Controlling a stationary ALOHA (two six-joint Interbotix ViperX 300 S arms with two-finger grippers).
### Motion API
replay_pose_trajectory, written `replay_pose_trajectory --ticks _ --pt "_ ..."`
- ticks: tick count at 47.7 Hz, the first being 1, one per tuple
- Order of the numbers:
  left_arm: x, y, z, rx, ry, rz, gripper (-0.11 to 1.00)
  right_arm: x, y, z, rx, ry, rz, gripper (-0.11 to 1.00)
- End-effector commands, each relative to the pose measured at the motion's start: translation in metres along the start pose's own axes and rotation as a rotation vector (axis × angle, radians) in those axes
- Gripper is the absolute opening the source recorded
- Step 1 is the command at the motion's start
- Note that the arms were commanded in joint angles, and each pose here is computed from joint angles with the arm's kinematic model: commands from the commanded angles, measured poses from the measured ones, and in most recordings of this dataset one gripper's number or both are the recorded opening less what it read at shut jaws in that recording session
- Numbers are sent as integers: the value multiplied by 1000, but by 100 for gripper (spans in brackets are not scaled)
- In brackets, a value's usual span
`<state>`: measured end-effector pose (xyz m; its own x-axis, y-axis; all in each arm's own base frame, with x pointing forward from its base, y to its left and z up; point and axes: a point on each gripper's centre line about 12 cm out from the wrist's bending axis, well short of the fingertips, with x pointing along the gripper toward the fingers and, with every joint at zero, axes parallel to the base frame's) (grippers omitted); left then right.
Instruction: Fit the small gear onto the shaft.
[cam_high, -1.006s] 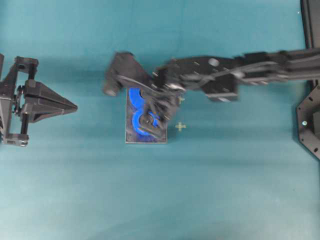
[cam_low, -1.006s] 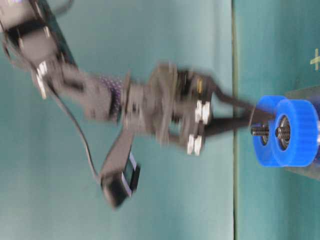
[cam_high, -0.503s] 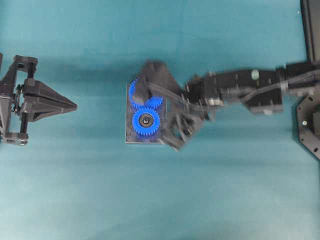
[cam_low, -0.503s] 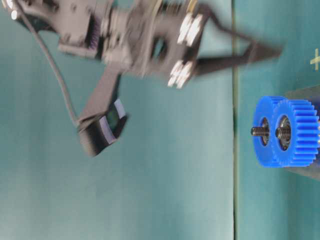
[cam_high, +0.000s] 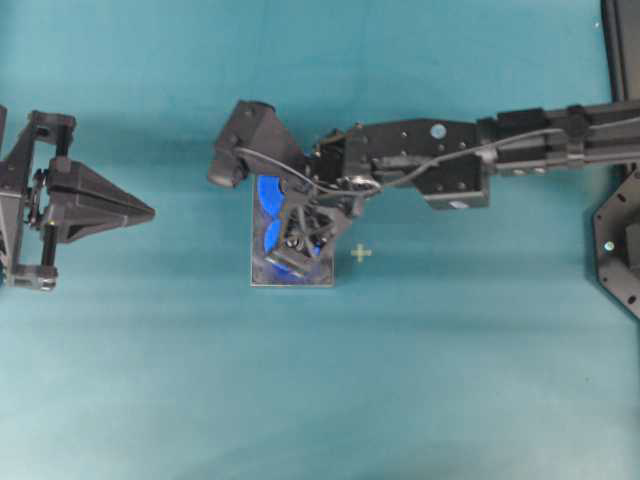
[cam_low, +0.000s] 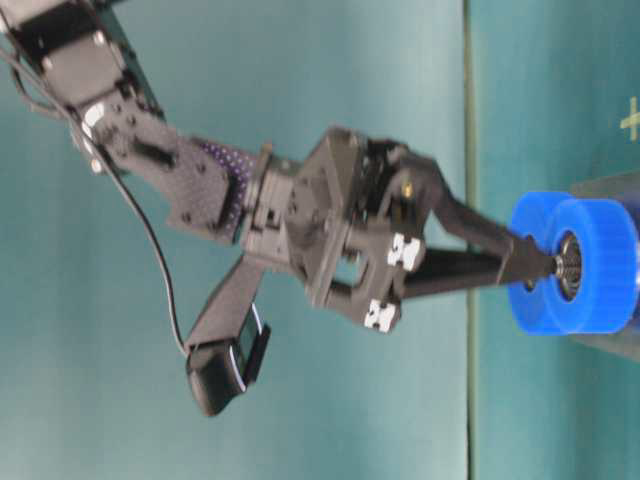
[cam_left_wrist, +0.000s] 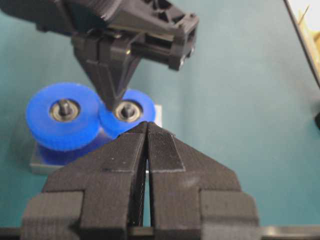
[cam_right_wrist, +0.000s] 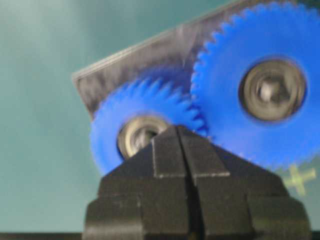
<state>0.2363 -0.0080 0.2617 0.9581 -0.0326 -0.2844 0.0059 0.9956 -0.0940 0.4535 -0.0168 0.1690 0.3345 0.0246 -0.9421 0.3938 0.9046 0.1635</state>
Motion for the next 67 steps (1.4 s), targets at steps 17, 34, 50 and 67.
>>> replay_pose_trajectory --ticks 17,34,50,67 --pt "0 0 5 0 -15 0 0 -22 19 -45 -19 88 31 -1" --pt "-1 0 7 -1 -28 0 0 -60 15 -43 -31 -102 81 -1" --pt "-1 0 8 1 -52 -3 0 -63 -3 -54 -14 -222 109 -1" --pt "0 -1 6 3 -75 -8 0 -66 -4 -56 -15 -296 138 -1"
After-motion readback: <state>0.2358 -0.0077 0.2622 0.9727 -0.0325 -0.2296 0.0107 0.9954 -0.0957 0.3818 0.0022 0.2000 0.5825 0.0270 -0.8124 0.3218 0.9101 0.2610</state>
